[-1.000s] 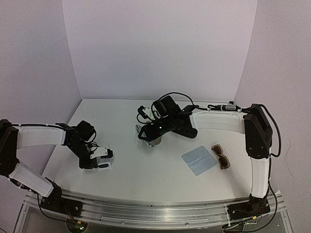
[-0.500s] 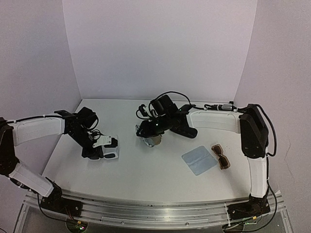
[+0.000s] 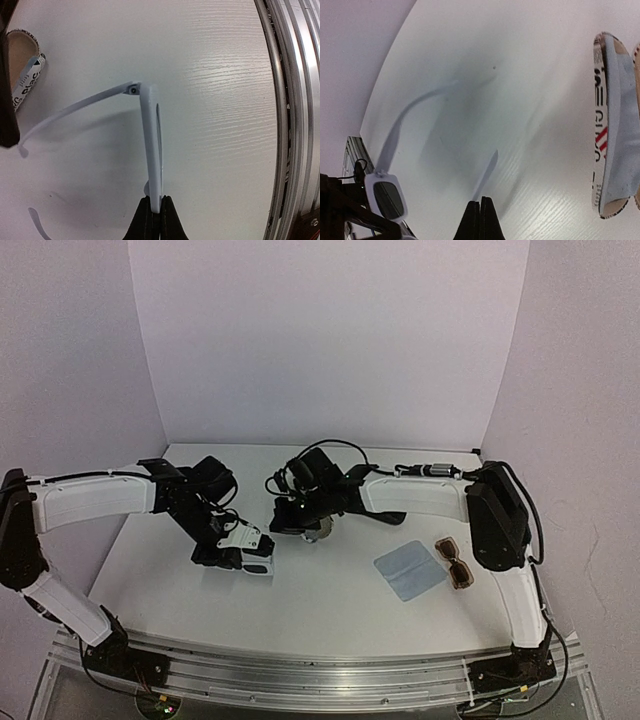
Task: Organize the sunglasses
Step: Fold the sunglasses at the center of the board.
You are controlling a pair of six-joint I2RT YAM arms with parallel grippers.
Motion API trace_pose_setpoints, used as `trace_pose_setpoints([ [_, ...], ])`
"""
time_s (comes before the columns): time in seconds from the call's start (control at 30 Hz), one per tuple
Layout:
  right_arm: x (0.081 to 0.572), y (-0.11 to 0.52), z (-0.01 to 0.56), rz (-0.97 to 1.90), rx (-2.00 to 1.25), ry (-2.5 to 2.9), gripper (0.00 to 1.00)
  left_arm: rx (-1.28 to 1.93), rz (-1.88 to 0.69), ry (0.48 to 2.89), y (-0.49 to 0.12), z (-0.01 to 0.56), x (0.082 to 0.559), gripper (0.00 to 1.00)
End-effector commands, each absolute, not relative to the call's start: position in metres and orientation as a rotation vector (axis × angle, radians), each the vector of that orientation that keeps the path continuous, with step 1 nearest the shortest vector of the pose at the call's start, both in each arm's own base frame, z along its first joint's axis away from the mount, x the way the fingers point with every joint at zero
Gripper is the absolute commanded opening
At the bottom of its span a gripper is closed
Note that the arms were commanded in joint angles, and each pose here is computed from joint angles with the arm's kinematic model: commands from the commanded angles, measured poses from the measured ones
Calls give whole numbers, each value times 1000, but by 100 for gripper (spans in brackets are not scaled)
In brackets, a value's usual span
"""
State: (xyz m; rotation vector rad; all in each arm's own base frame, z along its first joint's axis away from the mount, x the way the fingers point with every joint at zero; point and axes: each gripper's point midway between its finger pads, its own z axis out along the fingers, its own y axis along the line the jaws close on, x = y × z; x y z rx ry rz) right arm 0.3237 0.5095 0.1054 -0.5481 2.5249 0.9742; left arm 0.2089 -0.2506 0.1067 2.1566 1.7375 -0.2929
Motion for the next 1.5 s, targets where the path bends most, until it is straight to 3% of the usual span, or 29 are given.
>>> trace_pose_setpoints([
  [0.0,312,537,109,1085,-602,2509,0,2142,-229,1568,-283,133,232,0],
  [0.37,287,564,116,1255,-742,2487,0,2127,-224,1405,-310,157,245,0],
  [0.63,301,571,191,1255,-799,2261,0,2199,-281,1508,-293,124,226,0],
  [0.8,299,567,201,1268,-822,2236,0,2174,-301,1518,-296,127,226,0],
  [1.0,319,551,223,1224,-745,2207,24,2204,-333,1568,-285,112,214,0],
  [1.23,339,523,224,1125,-634,2234,36,2207,-326,1606,-280,104,211,0],
  [1.3,345,506,222,1070,-563,2260,32,2204,-318,1607,-278,104,211,0],
  [1.4,350,477,208,939,-466,2313,9,2202,-307,1615,-276,103,212,0],
  [1.47,343,460,181,860,-426,2403,1,2193,-304,1616,-278,105,213,0],
])
